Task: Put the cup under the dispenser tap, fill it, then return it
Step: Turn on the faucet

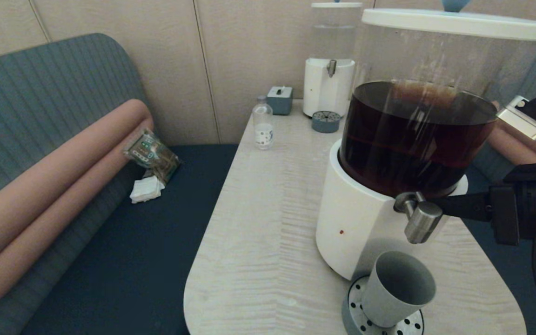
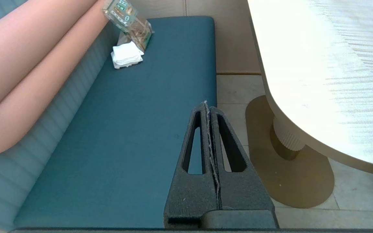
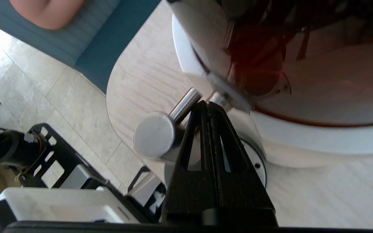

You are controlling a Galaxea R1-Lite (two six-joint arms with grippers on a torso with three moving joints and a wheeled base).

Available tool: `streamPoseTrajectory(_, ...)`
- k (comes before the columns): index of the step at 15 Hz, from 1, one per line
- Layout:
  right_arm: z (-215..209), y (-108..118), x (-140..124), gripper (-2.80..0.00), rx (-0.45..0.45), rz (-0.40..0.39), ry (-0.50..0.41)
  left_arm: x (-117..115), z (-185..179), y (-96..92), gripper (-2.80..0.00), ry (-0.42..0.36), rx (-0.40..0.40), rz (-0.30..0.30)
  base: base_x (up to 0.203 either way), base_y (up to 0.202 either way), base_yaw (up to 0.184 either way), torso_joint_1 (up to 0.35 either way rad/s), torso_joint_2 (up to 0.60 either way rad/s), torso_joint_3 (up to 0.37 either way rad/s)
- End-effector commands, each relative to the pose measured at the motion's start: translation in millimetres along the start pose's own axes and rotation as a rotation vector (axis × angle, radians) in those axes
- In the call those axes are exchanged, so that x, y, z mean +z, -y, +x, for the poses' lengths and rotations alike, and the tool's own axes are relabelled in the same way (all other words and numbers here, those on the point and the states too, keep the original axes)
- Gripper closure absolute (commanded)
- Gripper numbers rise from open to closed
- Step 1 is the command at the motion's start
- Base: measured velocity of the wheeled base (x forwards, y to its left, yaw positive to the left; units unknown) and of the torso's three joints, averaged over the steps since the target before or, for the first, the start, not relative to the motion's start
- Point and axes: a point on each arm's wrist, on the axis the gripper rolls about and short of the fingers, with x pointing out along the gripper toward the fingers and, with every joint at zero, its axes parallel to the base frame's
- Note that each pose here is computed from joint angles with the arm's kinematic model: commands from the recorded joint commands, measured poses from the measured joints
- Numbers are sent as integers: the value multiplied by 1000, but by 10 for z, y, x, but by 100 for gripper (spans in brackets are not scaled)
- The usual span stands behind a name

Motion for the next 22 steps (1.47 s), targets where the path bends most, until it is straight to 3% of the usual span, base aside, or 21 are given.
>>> streamPoseTrajectory(1,4,1,-7,0,6,-2,9,-2,2,0,0,-2,1,0,0,0,0,0,0,0)
streamPoseTrajectory(22,66,-12,-27,0,160,-50,39,-2,2,0,0,-2,1,0,0,0,0,0,0,0)
